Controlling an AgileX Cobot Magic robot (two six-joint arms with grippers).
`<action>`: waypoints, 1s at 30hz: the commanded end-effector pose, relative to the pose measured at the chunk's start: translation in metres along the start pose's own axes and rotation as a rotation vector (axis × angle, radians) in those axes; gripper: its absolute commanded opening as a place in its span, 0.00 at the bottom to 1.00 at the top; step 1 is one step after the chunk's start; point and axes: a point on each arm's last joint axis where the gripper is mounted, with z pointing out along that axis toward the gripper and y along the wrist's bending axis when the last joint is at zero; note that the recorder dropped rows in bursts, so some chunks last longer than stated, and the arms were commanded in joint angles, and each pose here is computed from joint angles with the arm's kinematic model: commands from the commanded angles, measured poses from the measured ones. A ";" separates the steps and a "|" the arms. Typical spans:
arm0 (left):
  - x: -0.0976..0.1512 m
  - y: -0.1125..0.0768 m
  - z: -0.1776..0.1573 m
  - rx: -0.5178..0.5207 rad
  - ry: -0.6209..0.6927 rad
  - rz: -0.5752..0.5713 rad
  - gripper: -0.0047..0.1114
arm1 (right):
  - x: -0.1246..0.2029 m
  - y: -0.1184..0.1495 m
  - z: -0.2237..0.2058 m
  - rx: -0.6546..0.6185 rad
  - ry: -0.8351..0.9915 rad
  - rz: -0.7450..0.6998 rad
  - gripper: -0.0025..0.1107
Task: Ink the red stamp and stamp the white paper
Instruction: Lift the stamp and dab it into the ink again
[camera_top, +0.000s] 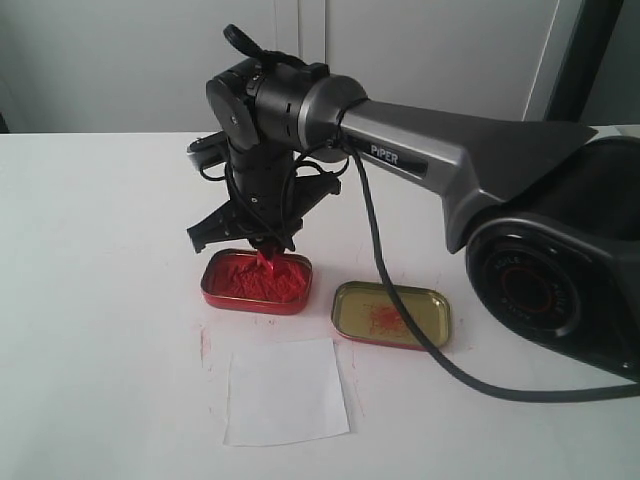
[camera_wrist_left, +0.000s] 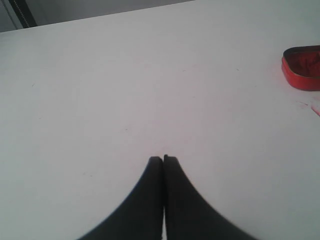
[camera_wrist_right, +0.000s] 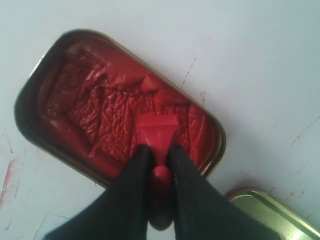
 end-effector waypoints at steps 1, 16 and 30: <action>0.000 0.000 0.000 -0.001 -0.005 0.000 0.04 | 0.002 -0.004 -0.006 0.013 0.022 0.007 0.02; 0.000 0.000 0.000 -0.001 -0.005 0.000 0.04 | 0.003 0.002 -0.038 -0.103 0.004 0.016 0.02; 0.000 0.000 0.000 -0.001 -0.005 0.000 0.04 | 0.006 0.017 -0.061 -0.171 -0.025 -0.013 0.02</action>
